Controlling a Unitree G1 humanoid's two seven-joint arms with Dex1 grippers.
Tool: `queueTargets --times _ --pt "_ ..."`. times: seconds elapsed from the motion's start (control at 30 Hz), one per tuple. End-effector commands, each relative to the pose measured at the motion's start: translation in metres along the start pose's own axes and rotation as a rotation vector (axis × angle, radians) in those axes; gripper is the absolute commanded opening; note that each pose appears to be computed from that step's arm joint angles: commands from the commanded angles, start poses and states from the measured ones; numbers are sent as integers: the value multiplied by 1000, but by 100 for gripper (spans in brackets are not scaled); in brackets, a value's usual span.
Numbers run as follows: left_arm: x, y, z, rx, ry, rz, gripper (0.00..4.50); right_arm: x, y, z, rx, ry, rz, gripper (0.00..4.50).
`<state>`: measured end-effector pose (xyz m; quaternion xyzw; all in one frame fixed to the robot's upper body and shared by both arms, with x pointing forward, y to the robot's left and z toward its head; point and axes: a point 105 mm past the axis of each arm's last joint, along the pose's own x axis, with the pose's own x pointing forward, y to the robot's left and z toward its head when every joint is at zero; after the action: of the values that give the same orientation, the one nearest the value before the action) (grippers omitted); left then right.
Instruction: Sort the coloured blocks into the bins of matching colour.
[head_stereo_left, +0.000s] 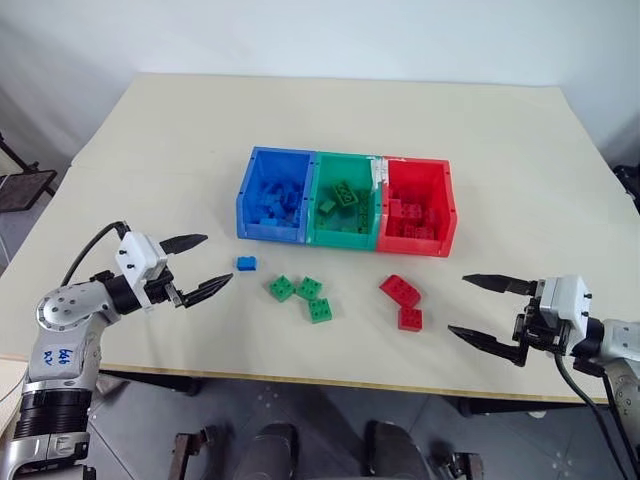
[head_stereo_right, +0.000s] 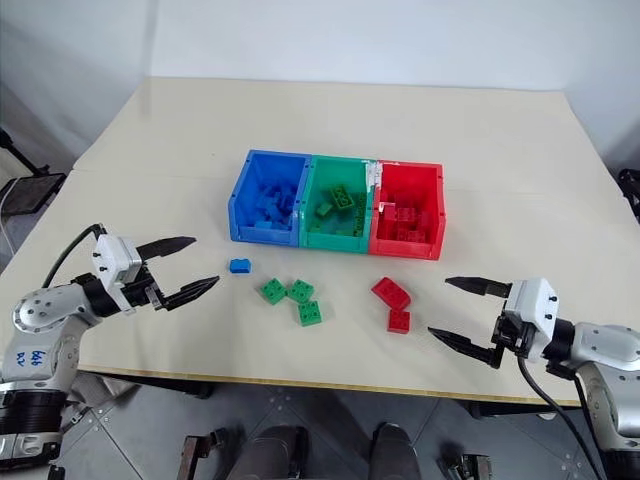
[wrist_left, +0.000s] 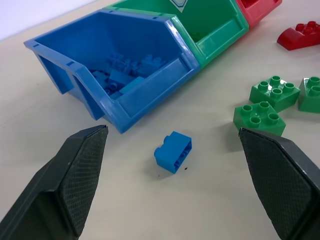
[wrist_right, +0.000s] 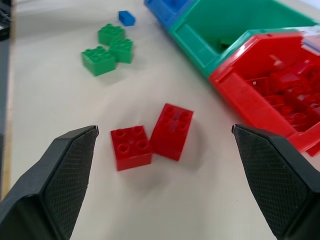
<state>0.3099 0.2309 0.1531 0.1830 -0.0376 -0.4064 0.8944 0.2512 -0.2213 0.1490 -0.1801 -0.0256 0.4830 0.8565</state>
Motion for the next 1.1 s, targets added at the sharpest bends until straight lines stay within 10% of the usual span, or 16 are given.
queueTargets --times 0.03,0.5,1.1 --pt "4 -1 1 26 17 -25 446 1 -3 11 -36 -28 -31 450" --pt "56 -114 46 -22 -111 -561 446 -69 5 -33 -1 263 -19 450" --pt "30 -104 31 -36 -63 -477 446 27 23 -50 94 187 211 450"
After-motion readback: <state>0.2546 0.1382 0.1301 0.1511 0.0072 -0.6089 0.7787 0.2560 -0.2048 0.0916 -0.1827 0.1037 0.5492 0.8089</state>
